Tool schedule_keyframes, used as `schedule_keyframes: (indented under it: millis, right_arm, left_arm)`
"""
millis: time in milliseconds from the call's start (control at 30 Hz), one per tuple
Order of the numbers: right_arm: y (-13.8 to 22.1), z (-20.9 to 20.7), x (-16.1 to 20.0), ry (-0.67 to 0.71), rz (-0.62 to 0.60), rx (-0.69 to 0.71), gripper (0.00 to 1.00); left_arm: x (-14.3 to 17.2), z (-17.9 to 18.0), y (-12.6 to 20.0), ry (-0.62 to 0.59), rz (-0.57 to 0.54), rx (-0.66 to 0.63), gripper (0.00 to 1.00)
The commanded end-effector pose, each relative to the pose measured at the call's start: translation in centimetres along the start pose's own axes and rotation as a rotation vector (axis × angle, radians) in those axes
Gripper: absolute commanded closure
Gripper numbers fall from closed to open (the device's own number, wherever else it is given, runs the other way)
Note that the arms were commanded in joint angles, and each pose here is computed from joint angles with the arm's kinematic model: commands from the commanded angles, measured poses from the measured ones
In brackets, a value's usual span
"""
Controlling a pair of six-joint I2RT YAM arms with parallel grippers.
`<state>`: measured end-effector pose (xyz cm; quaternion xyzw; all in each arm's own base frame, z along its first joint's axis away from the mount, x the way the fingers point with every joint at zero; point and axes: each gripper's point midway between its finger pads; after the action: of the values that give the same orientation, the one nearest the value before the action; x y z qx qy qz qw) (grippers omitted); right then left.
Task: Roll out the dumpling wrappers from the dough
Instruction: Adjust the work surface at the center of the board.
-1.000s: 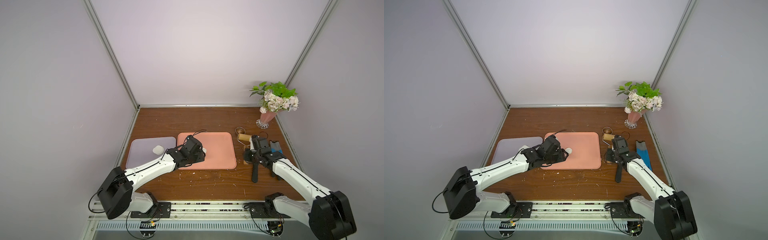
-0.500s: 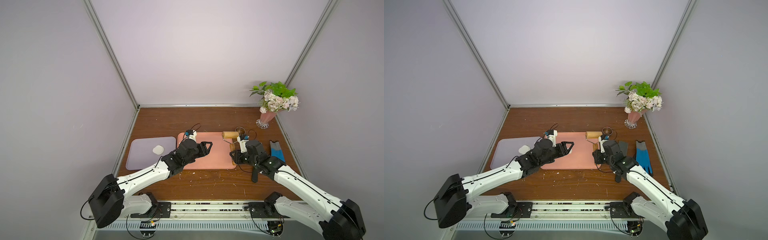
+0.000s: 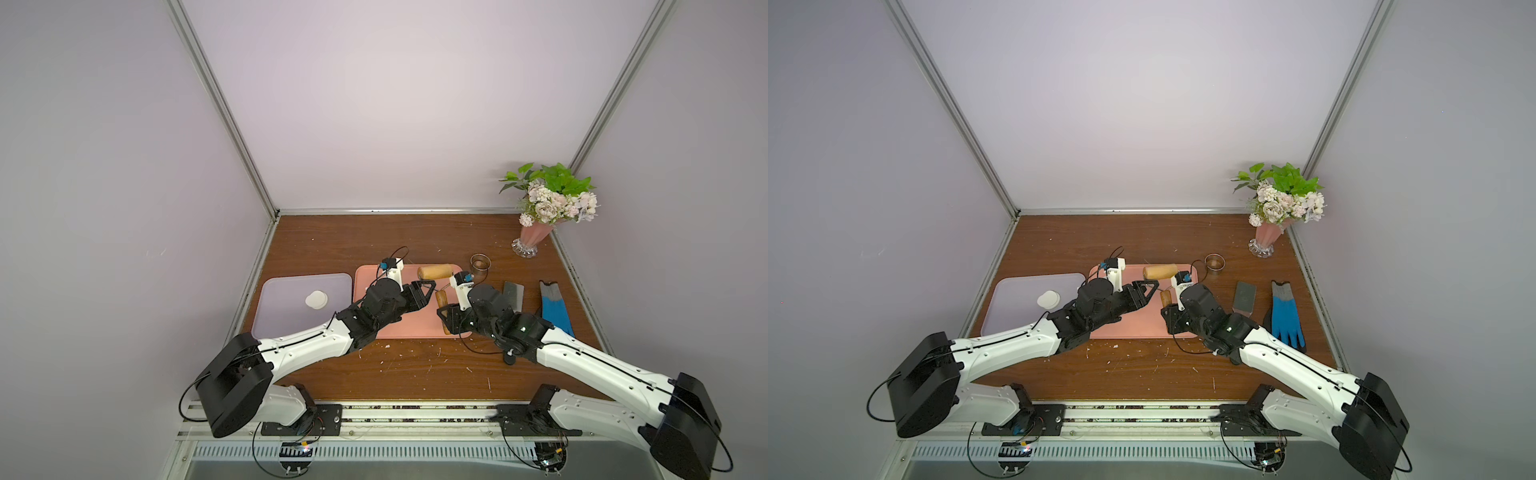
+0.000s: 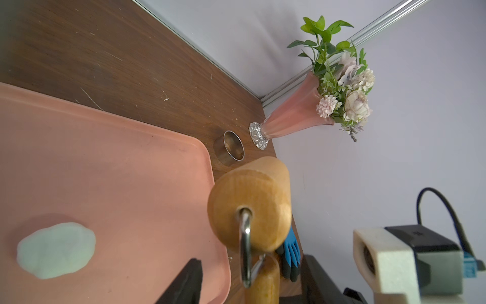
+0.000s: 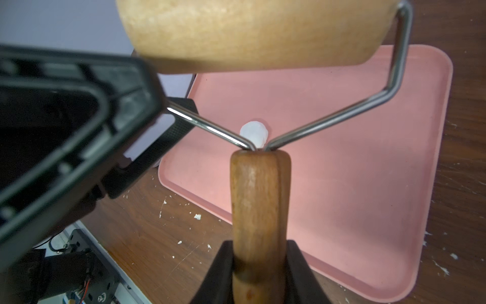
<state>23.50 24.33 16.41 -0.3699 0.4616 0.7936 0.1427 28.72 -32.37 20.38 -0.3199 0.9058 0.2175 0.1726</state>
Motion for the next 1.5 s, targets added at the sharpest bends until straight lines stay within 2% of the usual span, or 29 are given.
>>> schedule_keyframes:
  millis: [0, 167, 300, 367, 433, 567, 733, 800, 900, 967, 1133, 1267, 1367, 1433, 1467]
  right_arm:
    - [1.5, 2.1, -4.8, -0.023, -0.160, -0.050, 0.90]
    - [1.9, 3.0, -5.3, -0.007, -0.167, -0.068, 0.91]
    - [1.9, 3.3, -5.1, 0.008, -0.163, -0.079, 0.91]
    - [1.8, 3.5, -4.9, 0.014, -0.153, -0.082, 0.91]
    - [1.7, 3.7, -4.6, 0.021, -0.145, -0.092, 0.91]
    - [1.7, 4.0, -4.3, 0.033, -0.137, -0.099, 0.91]
    - [1.8, 4.4, -4.3, 0.049, -0.135, -0.113, 0.90]
    - [1.8, 4.3, -4.2, 0.053, -0.133, -0.111, 0.88]
    - [2.0, 4.3, -4.3, 0.060, -0.140, -0.111, 0.81]
    - [2.3, 4.2, -4.4, 0.053, -0.152, -0.113, 0.62]
    - [3.2, 3.6, -5.2, -0.002, -0.211, -0.154, 0.32]
    - [3.5, 3.1, -6.1, -0.054, -0.250, -0.177, 0.30]
    - [4.5, 3.5, -6.9, -0.067, -0.373, -0.248, 0.30]
    - [5.8, 2.9, -7.5, -0.141, -0.482, -0.278, 0.23]
    - [6.5, 2.6, -7.8, -0.178, -0.535, -0.304, 0.16]
  left_arm:
    - [-0.2, -2.0, -0.3, -0.002, -0.005, 0.060, 0.46]
    - [-0.2, -1.9, -0.5, -0.001, -0.007, 0.056, 0.60]
    - [-0.2, -1.9, -0.5, 0.000, -0.005, 0.053, 0.64]
    - [-0.2, -1.8, -0.5, 0.004, -0.006, 0.052, 0.71]
    - [-0.2, -1.9, -0.5, 0.004, -0.008, 0.054, 0.72]
    - [-0.3, -1.8, -0.4, 0.010, -0.017, 0.058, 0.79]
    - [-0.4, -1.9, -0.3, 0.020, -0.022, 0.068, 1.00]
    - [-0.4, -2.0, -0.3, 0.024, -0.024, 0.073, 1.00]
    - [-0.7, -1.9, 0.0, 0.037, -0.044, 0.080, 1.00]
    - [-1.4, -1.6, 0.4, 0.053, -0.076, 0.085, 1.00]
    - [-5.0, -0.5, 1.7, 0.165, -0.157, 0.147, 1.00]
    - [-7.8, -1.8, 2.7, 0.140, -0.244, 0.169, 1.00]
    - [-9.7, -2.9, 3.5, 0.130, -0.313, 0.189, 1.00]
    - [-10.8, -3.6, 4.2, 0.137, -0.363, 0.212, 1.00]
    - [-11.3, -3.9, 4.5, 0.141, -0.388, 0.226, 1.00]
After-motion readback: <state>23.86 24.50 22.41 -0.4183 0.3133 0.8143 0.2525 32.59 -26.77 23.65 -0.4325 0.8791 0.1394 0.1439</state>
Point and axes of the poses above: each gripper's point midway between its finger pads, its own y axis back along the fingers, its own z axis along the line the jaws close on, x = y × z, and after that the axes turned 7 degrees about y, right-handed
